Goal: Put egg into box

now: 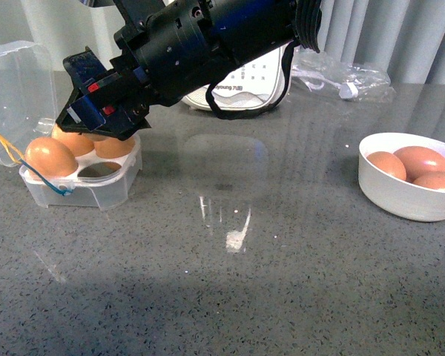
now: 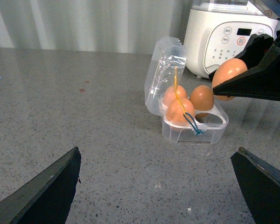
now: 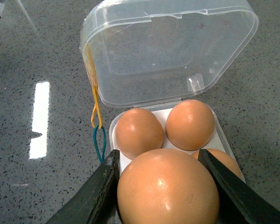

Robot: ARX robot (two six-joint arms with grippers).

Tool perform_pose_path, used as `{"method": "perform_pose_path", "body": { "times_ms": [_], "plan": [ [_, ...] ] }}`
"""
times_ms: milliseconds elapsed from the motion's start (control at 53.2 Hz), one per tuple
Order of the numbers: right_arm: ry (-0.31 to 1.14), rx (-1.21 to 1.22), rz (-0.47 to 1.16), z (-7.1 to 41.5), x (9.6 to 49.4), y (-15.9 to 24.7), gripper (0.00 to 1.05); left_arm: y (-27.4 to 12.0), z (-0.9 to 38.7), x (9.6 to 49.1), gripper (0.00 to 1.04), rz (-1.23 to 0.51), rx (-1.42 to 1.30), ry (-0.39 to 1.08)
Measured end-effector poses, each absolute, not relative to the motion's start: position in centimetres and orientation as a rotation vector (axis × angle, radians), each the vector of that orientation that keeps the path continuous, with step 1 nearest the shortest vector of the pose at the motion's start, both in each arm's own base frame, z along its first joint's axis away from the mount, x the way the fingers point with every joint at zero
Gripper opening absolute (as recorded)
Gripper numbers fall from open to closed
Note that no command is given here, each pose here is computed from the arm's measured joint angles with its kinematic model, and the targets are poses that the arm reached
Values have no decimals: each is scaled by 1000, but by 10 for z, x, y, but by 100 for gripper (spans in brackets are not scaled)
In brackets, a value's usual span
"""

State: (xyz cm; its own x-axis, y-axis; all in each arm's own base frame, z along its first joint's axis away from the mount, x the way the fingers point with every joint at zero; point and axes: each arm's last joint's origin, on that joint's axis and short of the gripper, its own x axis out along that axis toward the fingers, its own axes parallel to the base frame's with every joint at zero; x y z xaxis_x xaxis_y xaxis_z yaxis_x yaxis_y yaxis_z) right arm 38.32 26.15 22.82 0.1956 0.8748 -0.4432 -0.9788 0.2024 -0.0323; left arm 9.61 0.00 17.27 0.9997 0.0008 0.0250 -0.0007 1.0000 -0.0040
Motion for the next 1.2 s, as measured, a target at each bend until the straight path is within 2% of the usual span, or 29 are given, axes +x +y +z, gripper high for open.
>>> {"method": "perform_pose_path", "body": {
  "times_ms": [469, 676, 770, 1014, 1108, 1202],
  "plan": [
    [379, -317, 1328, 223, 392, 268, 45, 0, 173, 96, 98, 1, -4, -25],
    [374, -284, 1318, 224, 393, 270, 86, 0, 173, 96, 98, 1, -4, -25],
    [365, -273, 1311, 224, 394, 270, 99, 0, 173, 96, 98, 1, -4, -25],
    [263, -219, 1176, 240, 389, 243, 98, 0, 173, 96, 98, 1, -4, -25],
    [202, -176, 1087, 254, 384, 224, 98, 0, 173, 96, 98, 1, -4, -25],
    [154, -124, 932, 268, 375, 201, 98, 0, 173, 96, 98, 1, -4, -25]
  ]
}}
